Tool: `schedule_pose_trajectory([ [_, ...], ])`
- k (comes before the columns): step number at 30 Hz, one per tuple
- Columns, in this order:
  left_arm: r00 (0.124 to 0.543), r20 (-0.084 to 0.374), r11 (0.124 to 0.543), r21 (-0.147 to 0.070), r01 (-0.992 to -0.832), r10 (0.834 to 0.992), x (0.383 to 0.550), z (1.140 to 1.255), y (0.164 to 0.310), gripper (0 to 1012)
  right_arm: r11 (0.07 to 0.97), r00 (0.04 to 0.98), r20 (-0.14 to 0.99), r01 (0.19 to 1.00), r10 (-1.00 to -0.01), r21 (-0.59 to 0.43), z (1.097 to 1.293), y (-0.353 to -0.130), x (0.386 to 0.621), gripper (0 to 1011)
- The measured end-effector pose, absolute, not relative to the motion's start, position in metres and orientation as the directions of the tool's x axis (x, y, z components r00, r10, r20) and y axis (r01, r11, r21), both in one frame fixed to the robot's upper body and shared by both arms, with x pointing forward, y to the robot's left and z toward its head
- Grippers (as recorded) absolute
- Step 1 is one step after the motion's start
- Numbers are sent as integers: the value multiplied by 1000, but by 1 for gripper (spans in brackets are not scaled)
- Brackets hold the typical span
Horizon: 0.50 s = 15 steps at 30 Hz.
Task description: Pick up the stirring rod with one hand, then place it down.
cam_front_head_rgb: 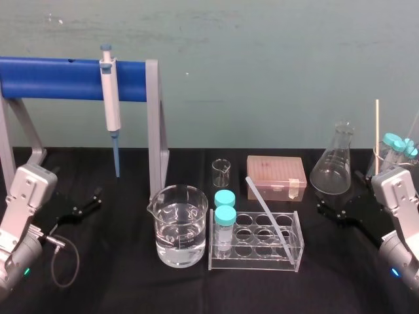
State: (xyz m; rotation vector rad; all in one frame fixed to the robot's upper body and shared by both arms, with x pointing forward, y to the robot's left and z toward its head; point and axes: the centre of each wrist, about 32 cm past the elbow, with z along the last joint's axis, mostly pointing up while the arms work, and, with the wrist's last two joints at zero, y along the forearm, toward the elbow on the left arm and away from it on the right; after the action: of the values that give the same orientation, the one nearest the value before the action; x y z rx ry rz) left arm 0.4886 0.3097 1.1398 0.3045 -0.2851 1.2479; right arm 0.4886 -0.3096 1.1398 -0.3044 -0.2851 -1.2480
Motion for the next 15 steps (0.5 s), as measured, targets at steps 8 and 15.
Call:
schedule_pose_trajectory([
  [8, 292, 374, 287, 70, -955, 880, 489, 1140, 310, 1000, 287, 292, 374, 955, -880, -70, 1140, -310, 489, 1003],
  [15, 292, 374, 287, 70, -955, 880, 489, 1140, 310, 1000, 287, 292, 374, 955, -880, -70, 1140, -310, 489, 1003],
])
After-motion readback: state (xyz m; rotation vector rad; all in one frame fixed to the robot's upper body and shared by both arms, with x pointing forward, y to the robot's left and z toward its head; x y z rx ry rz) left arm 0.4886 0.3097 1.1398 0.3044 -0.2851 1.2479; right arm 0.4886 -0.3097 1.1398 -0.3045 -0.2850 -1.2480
